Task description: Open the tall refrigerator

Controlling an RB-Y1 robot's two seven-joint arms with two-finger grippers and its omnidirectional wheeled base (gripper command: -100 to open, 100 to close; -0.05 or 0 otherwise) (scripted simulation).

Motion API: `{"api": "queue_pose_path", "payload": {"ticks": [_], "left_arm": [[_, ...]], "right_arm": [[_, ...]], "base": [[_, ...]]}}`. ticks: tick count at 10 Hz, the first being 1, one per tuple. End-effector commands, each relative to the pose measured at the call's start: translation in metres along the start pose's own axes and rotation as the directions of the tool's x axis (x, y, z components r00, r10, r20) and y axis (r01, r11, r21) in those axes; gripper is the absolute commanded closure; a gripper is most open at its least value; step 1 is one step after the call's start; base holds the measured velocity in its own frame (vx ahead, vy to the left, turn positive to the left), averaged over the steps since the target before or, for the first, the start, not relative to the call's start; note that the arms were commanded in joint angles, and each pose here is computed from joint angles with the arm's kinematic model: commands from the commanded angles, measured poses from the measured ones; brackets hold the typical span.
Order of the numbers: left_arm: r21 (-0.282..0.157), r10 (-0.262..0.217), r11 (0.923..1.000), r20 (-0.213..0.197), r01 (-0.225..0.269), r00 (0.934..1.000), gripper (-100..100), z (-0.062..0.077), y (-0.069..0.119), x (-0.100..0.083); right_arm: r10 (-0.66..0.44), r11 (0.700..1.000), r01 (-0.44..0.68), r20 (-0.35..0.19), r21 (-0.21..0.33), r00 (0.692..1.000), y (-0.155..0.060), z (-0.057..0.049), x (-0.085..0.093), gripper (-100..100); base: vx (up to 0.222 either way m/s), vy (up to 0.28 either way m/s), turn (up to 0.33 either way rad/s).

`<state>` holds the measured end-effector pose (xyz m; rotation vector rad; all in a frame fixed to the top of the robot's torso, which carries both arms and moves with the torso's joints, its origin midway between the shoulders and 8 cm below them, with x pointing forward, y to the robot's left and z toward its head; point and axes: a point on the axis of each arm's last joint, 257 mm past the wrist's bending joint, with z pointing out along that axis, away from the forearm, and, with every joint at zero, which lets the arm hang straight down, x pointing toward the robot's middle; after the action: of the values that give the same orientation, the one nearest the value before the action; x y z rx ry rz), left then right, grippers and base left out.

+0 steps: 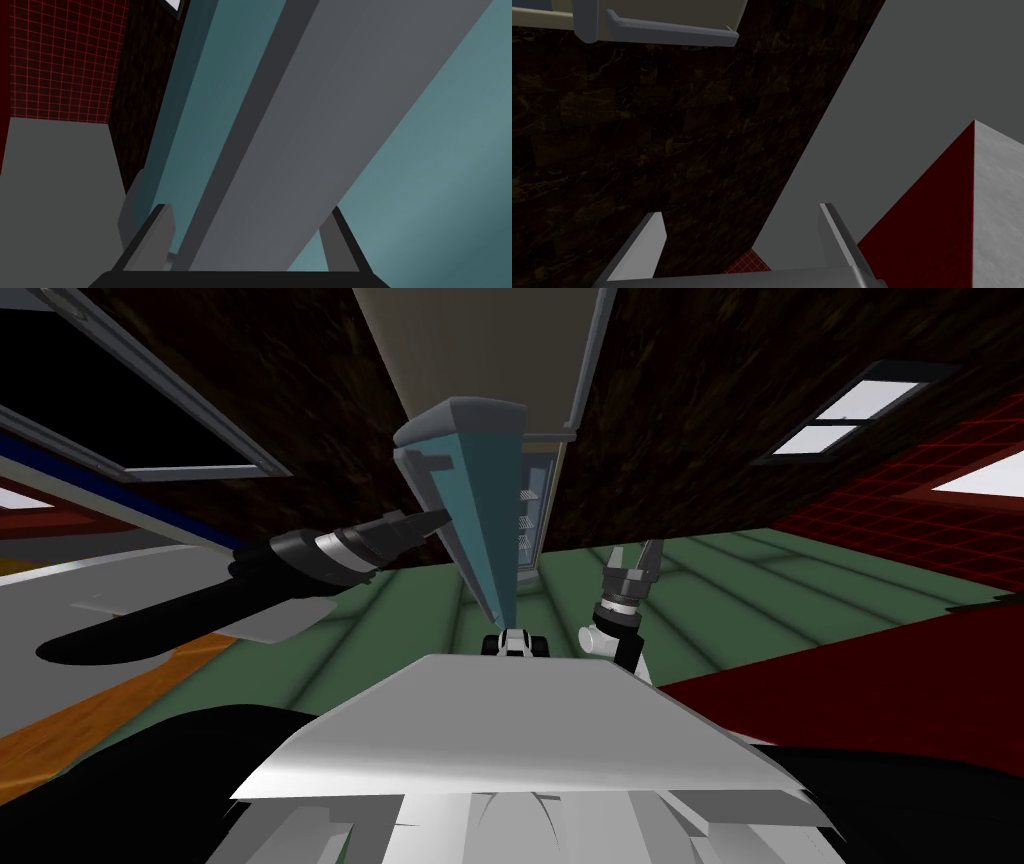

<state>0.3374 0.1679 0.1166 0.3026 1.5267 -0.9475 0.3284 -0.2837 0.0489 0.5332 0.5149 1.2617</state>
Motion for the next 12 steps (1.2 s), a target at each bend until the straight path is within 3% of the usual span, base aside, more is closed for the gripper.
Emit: {"api": "queue_pose_path", "payload": {"ticks": [1, 8, 12], "left_arm": [[0.015, -0.001, 0.9999, -0.006, 0.001, 1.0, -100, 0.009, -0.013, -0.012], [0.05, -0.004, 0.9987, -0.021, 0.005, 0.9998, -100, 0.025, -0.045, -0.033], [0.057, -0.005, 0.9984, -0.024, 0.006, 0.9997, -100, 0.028, -0.05, -0.035]], "right_arm": [[0.0, 1.0, 0.0, 0.0, 0.0, 1.0, 0.0, 0.0, 0.0, 0], [0.0, 1.0, 0.0, 0.0, 0.0, 1.0, 0.0, 0.0, 0.0, 0], [0.0, 1.0, 0.0, 0.0, 0.0, 1.0, 0.0, 0.0, 0.0, 0]], "base": [[-0.011, 0.004, 0.071], [-0.002, -0.006, 0.049], [-0.004, 0.006, 0.011]]}}
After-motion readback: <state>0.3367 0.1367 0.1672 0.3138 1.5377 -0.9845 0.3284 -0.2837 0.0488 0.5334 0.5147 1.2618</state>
